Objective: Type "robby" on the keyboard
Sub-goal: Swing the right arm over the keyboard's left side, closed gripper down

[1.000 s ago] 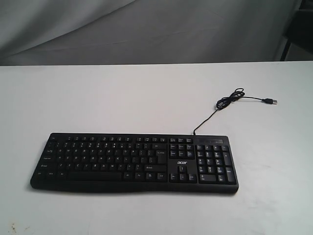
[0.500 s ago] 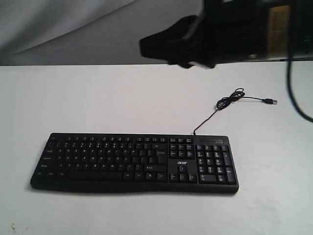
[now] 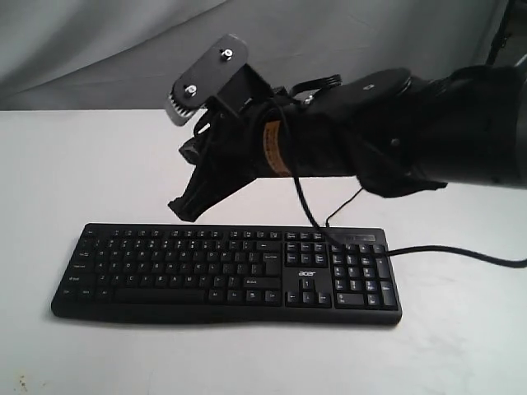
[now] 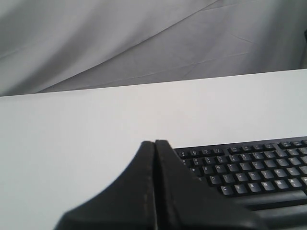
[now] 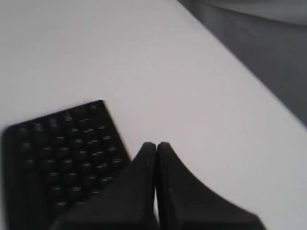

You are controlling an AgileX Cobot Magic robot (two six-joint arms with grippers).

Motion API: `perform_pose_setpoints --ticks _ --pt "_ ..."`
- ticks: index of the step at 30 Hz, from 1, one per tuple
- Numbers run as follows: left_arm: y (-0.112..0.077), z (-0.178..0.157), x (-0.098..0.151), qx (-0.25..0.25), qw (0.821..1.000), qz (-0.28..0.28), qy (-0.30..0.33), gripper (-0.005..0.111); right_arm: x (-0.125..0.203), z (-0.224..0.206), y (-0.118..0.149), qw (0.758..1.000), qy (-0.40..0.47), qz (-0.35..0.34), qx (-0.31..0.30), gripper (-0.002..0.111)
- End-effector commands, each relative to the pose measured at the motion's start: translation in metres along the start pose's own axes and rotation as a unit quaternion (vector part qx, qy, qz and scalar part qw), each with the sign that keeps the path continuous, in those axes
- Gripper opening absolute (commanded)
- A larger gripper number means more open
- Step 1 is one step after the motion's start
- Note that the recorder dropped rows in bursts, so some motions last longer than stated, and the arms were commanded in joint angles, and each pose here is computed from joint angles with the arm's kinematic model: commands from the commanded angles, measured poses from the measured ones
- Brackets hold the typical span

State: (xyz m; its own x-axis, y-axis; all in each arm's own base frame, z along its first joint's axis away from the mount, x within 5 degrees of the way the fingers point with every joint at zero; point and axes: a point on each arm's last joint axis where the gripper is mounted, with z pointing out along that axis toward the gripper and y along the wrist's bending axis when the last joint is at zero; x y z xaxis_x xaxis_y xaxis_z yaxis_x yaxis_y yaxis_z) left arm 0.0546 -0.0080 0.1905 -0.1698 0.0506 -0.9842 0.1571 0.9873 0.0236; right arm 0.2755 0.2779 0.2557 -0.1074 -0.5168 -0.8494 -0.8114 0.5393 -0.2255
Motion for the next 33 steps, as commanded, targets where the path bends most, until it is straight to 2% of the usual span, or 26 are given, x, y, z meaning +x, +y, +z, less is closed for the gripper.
perform_pose_setpoints --ticks 1,2,3,5,7,8,11,14,18,24,33 --pt "0.000 0.000 0.001 0.003 1.000 0.001 -0.002 0.000 -0.012 -0.006 0.001 0.972 0.028 -0.156 0.172 0.000" --pt "0.000 0.000 0.001 0.003 1.000 0.001 -0.002 0.000 -0.017 -0.010 0.004 0.954 0.041 -0.203 0.217 0.000" --pt "0.000 0.000 0.001 0.003 1.000 0.001 -0.002 0.000 -0.021 -0.012 0.007 0.951 0.052 -0.197 0.233 0.000" --pt "0.000 0.000 0.001 0.003 1.000 0.001 -0.002 0.000 -0.032 -0.015 0.010 0.964 0.081 -0.138 0.211 0.000" --pt "0.000 0.000 0.001 0.003 1.000 0.001 -0.002 0.000 -0.042 -0.016 0.011 0.980 0.106 -0.083 0.145 0.000" --pt "0.000 0.000 0.001 0.003 1.000 0.001 -0.002 0.000 -0.051 -0.017 0.012 0.989 0.107 -0.052 0.091 0.000" --pt "0.000 0.000 0.001 0.003 1.000 0.001 -0.002 0.000 -0.072 -0.023 0.018 0.996 0.081 -0.013 -0.029 0.000" --pt "0.000 0.000 0.001 0.003 1.000 0.001 -0.002 0.000 -0.076 -0.025 0.022 0.994 0.061 0.002 -0.086 0.000" --pt "0.000 0.000 0.001 0.003 1.000 0.001 -0.002 0.000 -0.063 -0.007 0.026 0.992 0.091 0.011 -0.092 0.000" --pt "0.000 0.000 0.001 0.003 1.000 0.001 -0.002 0.000 -0.022 0.051 0.039 0.985 0.133 0.042 -0.102 0.000" --pt "0.000 0.000 0.001 0.003 1.000 0.001 -0.002 0.000 0.021 0.105 0.050 0.982 0.149 0.067 -0.092 0.000"
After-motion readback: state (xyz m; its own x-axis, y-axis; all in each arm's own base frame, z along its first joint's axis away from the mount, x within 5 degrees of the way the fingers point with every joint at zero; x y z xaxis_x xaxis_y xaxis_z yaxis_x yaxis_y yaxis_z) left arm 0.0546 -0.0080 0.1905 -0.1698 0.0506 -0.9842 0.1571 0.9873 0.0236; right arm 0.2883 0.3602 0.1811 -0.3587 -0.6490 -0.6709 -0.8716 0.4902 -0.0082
